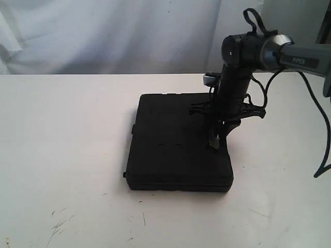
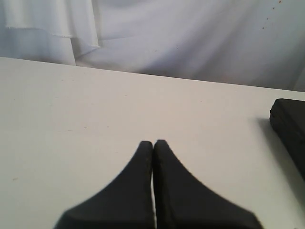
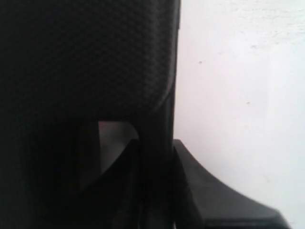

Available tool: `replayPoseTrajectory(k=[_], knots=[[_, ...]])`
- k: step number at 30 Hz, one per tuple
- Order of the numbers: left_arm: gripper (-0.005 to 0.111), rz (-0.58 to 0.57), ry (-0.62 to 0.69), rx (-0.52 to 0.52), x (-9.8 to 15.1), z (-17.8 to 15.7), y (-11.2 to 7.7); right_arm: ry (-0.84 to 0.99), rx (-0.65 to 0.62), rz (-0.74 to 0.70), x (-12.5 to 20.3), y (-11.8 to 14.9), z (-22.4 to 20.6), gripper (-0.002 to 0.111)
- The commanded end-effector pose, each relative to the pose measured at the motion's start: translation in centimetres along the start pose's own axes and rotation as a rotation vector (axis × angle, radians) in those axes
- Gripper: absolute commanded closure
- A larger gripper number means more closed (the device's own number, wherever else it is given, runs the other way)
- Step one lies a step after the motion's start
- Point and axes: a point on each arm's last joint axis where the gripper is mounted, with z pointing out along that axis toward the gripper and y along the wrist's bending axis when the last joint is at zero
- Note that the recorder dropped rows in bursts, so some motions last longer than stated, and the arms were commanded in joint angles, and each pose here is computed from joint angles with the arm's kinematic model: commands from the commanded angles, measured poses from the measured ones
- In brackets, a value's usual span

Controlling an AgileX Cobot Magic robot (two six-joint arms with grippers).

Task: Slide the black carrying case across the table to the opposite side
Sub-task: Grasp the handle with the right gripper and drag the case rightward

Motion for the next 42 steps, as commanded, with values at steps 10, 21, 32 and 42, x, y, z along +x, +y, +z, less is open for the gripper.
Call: replayPoseTrajectory(k=[10, 21, 32, 42], knots=[[0.107, 0.0, -0.005, -0.003, 0.1, 0.0, 0.0, -0.025, 0.052, 0.029, -1.2, -4.6, -1.5, 0.108], [0.107, 0.0, -0.005, -0.003, 0.1, 0.0, 0.0, 0.015, 0.097, 0.076, -1.1, -8.3, -0.4, 0.108], [0.107, 0.0, -0.005, -0.003, 0.1, 0.0, 0.0, 0.008, 0.121, 0.055, -1.7, -12.2, -0.5, 0.108], [0.107, 0.0, -0.005, -0.003, 0.1, 0.0, 0.0, -0.059, 0.072, -0.098, -2.3, -13.5, -1.7, 0.108]])
